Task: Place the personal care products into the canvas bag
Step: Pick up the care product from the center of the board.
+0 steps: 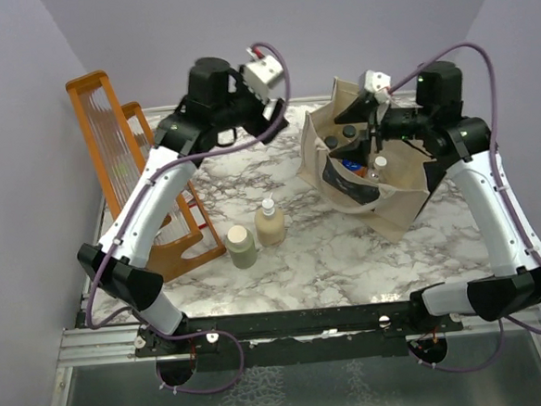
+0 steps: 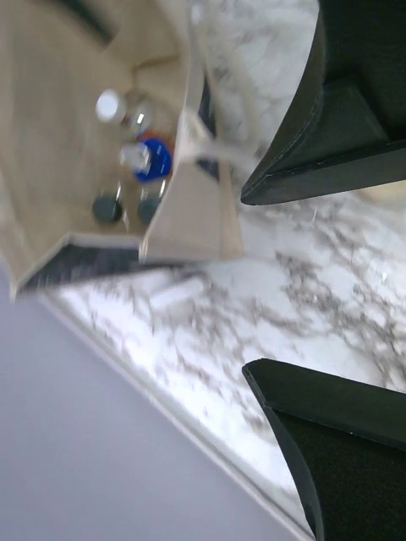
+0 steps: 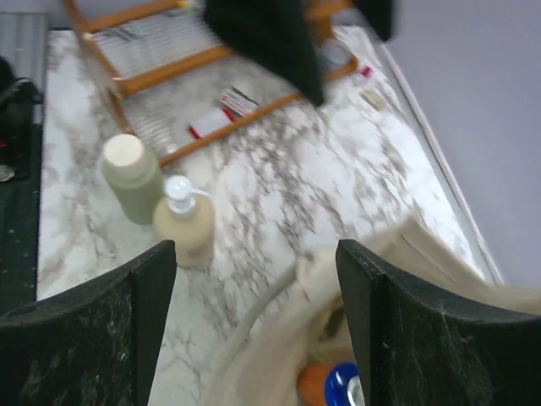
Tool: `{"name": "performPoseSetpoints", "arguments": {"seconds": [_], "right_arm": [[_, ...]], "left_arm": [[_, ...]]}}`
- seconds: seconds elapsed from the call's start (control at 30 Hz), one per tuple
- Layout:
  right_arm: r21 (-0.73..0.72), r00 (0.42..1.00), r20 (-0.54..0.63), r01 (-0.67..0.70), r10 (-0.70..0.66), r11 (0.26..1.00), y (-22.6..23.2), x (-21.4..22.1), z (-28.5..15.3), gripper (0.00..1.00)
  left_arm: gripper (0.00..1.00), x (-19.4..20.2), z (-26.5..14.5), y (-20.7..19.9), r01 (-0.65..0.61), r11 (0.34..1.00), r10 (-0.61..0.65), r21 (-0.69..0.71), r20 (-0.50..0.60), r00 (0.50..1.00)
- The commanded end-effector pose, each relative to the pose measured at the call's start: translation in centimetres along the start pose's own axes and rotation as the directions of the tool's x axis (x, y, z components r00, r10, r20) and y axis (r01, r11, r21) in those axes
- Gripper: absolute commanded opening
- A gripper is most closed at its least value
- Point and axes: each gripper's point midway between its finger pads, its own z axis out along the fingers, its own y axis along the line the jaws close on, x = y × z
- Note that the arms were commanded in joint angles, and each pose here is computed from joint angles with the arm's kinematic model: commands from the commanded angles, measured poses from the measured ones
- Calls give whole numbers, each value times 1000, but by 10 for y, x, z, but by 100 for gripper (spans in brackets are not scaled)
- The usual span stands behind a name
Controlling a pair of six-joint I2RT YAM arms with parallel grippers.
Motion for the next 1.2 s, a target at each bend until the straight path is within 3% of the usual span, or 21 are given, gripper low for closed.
{"name": "performPoseSetpoints", "arguments": {"seconds": [0.0,0.27,0.57,0.93,1.17], "right_arm": [[-203,990,24,138,-136,969,57,-15,44,76],[-432,975,-23,191,-222,882,128,16,128,82],[-553,952,-93,193,-290,810,176,70,203,88],[-644,930,-196,117,-312,756,210,128,246,88],[-667,925,-227,80,-305,741,218,145,249,75]], "left_arm": [[76,-42,-62,82,104,946,-65,-308,134,989],[85,-66,-126,137,159,843,-40,-513,235,971],[91,-56,-159,147,152,792,-16,-591,230,973],[91,-57,-167,140,161,803,-14,-574,251,968],[91,-57,-167,135,164,817,-20,-552,257,966]]}}
